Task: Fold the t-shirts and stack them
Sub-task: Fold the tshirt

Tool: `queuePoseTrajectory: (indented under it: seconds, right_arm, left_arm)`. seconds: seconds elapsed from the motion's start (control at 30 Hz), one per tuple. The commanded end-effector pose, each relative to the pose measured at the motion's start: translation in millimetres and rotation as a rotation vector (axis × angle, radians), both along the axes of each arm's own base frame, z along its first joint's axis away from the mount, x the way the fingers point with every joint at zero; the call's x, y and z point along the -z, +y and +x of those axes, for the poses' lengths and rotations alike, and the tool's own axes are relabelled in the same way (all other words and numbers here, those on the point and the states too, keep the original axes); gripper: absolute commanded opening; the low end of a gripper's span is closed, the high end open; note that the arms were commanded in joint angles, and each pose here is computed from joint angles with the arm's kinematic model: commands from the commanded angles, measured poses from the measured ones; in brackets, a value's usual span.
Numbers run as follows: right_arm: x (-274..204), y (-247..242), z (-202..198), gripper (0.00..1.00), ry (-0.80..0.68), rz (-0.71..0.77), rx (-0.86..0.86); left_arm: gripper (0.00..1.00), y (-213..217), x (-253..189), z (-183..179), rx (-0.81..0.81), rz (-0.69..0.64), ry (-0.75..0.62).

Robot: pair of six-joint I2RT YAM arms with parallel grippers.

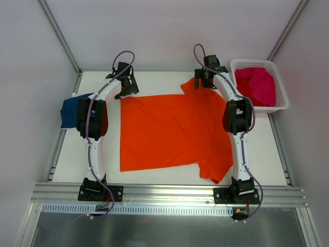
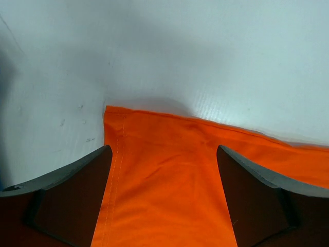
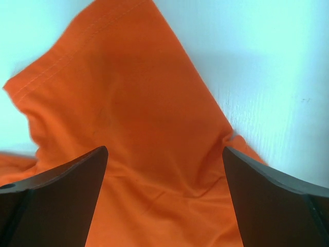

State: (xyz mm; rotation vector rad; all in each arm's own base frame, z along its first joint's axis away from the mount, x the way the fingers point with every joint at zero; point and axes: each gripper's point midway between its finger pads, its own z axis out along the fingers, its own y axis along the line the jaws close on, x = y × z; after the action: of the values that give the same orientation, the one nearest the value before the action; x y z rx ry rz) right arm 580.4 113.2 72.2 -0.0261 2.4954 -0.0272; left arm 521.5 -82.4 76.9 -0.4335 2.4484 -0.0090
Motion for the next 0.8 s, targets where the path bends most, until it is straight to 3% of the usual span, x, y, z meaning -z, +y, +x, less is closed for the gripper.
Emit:
queuePoseTrajectory:
  seconds: [0.0, 0.67, 0.77]
  right_arm:
    - [-10.2, -4.3, 11.4, 1.0, -0.023, 0.038, 0.01]
    - [11.2, 12.4, 46.1, 0.99, -0.048, 0.345, -0.056]
    - [15.7, 21.3, 42.5, 0.84, -0.024, 0.387, -0.088]
  left_arm:
    - [0.84, -4.8, 14.8, -4.5, -0.018, -0.058, 0.082]
    - [0.82, -2.3, 42.9, -8.1, -0.051, -0.063, 0.166]
    - [0.8, -3.8, 46.9, -8.2, -0.051, -0.065, 0.177]
